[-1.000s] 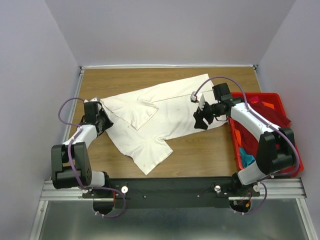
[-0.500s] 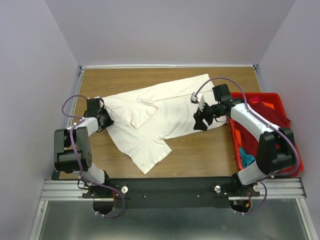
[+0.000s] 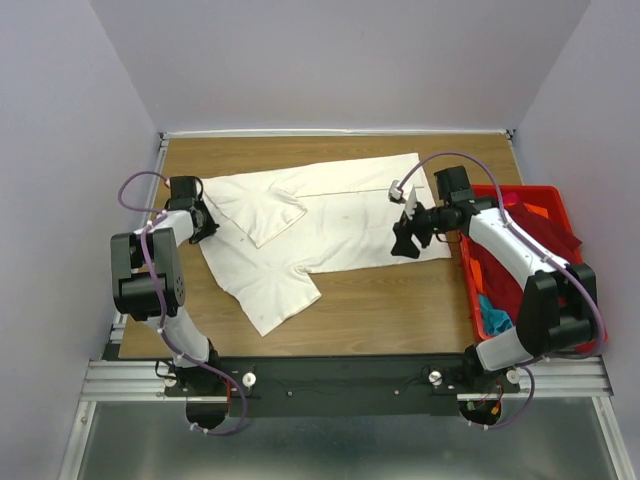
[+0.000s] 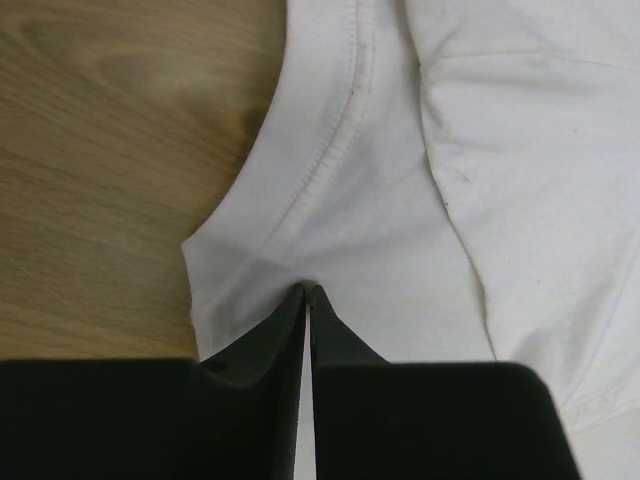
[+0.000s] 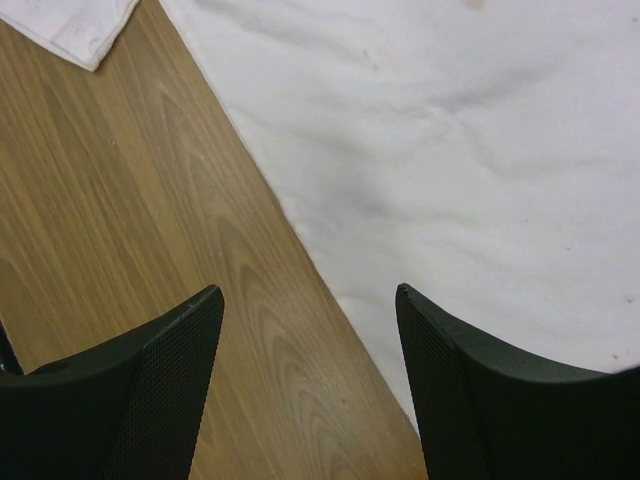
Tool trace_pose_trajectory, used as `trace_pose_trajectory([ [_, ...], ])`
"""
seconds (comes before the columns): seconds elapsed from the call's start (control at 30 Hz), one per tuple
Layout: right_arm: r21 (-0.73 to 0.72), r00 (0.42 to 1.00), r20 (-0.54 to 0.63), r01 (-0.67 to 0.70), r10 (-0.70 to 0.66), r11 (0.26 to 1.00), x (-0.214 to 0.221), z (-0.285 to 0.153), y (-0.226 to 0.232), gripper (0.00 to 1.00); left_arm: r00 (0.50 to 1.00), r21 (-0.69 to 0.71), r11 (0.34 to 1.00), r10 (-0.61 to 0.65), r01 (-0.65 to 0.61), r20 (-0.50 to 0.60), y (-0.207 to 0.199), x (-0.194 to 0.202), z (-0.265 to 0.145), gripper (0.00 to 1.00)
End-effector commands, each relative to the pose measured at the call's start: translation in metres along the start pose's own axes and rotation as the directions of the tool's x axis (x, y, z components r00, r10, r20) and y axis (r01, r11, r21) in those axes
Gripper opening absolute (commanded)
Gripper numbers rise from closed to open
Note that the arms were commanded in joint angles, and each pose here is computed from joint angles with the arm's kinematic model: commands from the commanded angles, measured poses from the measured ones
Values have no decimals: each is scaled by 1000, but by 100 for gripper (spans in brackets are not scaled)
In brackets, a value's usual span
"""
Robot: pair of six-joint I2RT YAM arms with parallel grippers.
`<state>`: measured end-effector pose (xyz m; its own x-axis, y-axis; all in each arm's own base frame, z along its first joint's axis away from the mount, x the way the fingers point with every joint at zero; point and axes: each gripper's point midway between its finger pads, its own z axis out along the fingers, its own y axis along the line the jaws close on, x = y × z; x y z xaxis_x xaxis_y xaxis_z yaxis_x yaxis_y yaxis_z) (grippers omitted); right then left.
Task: Fold and stack the t-shirts
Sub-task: Fold the tshirt
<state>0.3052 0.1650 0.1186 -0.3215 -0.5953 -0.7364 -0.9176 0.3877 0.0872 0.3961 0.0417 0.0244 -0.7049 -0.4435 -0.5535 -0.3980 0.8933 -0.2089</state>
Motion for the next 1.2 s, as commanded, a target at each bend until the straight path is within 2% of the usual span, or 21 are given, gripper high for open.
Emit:
trace_pose_trajectory([
  [0.0, -7, 999, 38, 10, -9, 1000, -4, -5, 3, 77, 994, -137, 990, 5, -20, -110, 31, 15, 12, 13],
  [0.17, 2, 999, 35, 0, -1, 1000, 0, -7, 0, 77, 994, -133, 991, 10, -25, -112, 24, -9, 17, 13],
  [0.23, 0, 999, 35, -3, 3, 1000, 1, -7, 0, 77, 995, -107, 994, 26, -36, -92, 17, -22, 10, 13],
  [0.27, -4, 999, 34, -4, 4, 1000, 1, -6, 1, 77, 998, -83, 995, 50, -53, -43, 10, -40, -3, 14],
  [0.33, -14, 999, 38, -4, 4, 1000, 2, -5, 2, 77, 997, -42, 996, 76, -75, 16, 0, -58, -23, 19],
  [0.37, -23, 999, 39, -5, 6, 1000, 3, -4, 4, 77, 991, -19, 994, 106, -105, 83, -6, -74, -46, 21],
  [0.4, -34, 999, 46, -5, 7, 999, 3, -3, 5, 77, 986, 26, 992, 118, -122, 119, -15, -80, -59, 26],
  [0.47, -55, 999, 52, -3, 5, 998, 4, -1, 9, 77, 967, 94, 981, 145, -167, 209, -29, -89, -95, 32],
  [0.5, -79, 998, 62, -4, 9, 997, 5, 1, 14, 77, 958, 153, 970, 151, -191, 245, -40, -91, -108, 40],
  [0.53, -91, 998, 67, 7, -1, 996, 5, 1, 16, 77, 952, 184, 962, 148, -201, 267, -46, -90, -118, 42],
  [0.6, -124, 996, 88, 18, -7, 992, 4, 2, 23, 77, 946, 286, 932, 134, -222, 297, -62, -78, -142, 52],
  [0.67, -140, 995, 98, 20, -6, 990, 3, 2, 26, 77, 952, 338, 916, 120, -215, 280, -68, -57, -153, 52],
  [0.73, -145, 995, 98, 18, -3, 989, 3, 3, 27, 77, 972, 408, 894, 105, -186, 212, -86, -26, -159, 54],
  [0.8, -134, 997, 77, 3, 7, 991, 7, 4, 23, 77, 986, 419, 896, 97, -147, 138, -90, 7, -164, 54],
  [0.83, -127, 997, 70, -9, 18, 992, 7, 5, 20, 77, 996, 429, 901, 30, -65, 88, -94, 19, -168, 55],
  [0.87, -116, 998, 54, -16, 23, 993, 10, 6, 17, 77, 998, 451, 891, 32, -53, 54, -103, 47, -176, 55],
  [0.93, -106, 999, 42, -25, 30, 994, 12, 6, 14, 77, 999, 442, 896, -51, 46, -1, -104, 72, -184, 55],
  [1.0, -94, 999, 35, -23, 26, 995, 12, 6, 12, 77, 979, 391, 897, -188, 204, -80, -98, 108, -195, 55],
  [1.07, -92, 999, 33, -22, 25, 996, 12, 6, 12, 77, 964, 372, 889, -240, 267, -117, -91, 127, -206, 54],
  [1.1, -89, 999, 31, -24, 27, 996, 13, 6, 11, 77, 937, 326, 882, -290, 340, -194, -86, 148, -207, 53],
  [1.17, -92, 999, 29, -26, 28, 995, 13, 7, 11, 77, 914, 307, 867, -331, 392, -233, -82, 160, -212, 51],
])
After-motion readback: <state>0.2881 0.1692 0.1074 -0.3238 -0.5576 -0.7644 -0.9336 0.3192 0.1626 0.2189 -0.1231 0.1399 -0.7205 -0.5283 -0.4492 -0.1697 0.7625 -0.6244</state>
